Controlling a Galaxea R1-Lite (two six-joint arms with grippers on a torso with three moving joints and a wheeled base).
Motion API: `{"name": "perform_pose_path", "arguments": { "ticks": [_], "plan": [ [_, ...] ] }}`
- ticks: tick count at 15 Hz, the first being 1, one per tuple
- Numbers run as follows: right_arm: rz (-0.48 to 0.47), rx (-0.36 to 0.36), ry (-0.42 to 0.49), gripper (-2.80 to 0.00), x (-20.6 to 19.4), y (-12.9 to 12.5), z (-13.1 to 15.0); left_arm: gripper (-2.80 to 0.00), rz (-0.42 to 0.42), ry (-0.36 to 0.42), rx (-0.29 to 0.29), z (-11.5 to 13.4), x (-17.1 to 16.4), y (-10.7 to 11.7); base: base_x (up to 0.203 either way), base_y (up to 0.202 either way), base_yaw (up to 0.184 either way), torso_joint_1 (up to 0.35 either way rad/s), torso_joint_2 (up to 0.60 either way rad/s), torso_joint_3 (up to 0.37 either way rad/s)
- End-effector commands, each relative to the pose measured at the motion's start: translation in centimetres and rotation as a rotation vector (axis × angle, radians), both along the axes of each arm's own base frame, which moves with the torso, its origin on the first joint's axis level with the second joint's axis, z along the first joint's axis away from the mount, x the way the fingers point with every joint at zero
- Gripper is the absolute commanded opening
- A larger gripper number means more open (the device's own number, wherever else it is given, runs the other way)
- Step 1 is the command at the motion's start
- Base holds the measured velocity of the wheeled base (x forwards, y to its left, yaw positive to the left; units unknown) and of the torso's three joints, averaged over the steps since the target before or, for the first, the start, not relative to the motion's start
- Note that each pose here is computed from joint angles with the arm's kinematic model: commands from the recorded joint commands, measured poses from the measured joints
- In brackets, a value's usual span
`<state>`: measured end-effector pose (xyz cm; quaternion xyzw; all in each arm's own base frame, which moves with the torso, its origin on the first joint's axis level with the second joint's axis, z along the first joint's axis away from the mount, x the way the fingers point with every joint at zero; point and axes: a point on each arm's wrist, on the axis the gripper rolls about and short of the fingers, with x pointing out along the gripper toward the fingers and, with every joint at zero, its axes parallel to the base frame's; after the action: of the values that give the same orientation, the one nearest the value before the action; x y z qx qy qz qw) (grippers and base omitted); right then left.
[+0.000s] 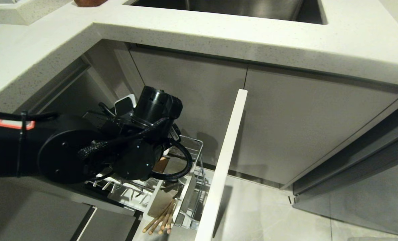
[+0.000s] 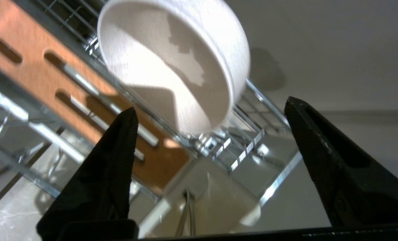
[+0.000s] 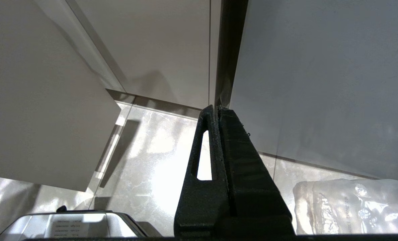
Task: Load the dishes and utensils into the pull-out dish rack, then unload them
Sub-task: Take the bowl out of the cupboard
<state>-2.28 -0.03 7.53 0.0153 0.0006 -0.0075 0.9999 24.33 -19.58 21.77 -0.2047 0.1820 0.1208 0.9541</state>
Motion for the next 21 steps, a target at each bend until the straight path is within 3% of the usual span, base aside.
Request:
{"name": "perform_pose_path", "arguments": {
  "ticks": [1,4,13,14,21],
  "plan": [
    [0.001,0.0,0.002,-2.8,0.0,0.0,0.0,0.0,0.03,0.014,0.004,-0.5,1.8,0.2,0.0,0.0,0.0,0.0,0.0,0.0],
    [0.0,0.0,0.002,-2.8,0.0,0.0,-0.1,0.0,0.019,0.024,-0.013,-0.5,4.3,1.2,0.0,0.0,0.0,0.0,0.0,0.0],
    [0.0,0.0,0.002,-2.8,0.0,0.0,-0.1,0.0,-0.011,-0.006,0.0,-0.9,5.3,1.2,0.0,0.0,0.0,0.0,0.0,0.0],
    [0.001,0.0,0.004,-2.8,0.0,0.0,-0.1,-2.8,-0.015,-0.009,0.008,-0.9,5.3,1.2,0.0,0.0,0.0,0.0,0.0,0.0],
    [0.001,0.0,0.003,-2.8,0.0,0.0,-0.1,-2.8,-0.035,-0.035,-0.02,0.4,4.5,1.7,0.0,0.0,0.0,0.0,0.0,0.0]
  ]
}}
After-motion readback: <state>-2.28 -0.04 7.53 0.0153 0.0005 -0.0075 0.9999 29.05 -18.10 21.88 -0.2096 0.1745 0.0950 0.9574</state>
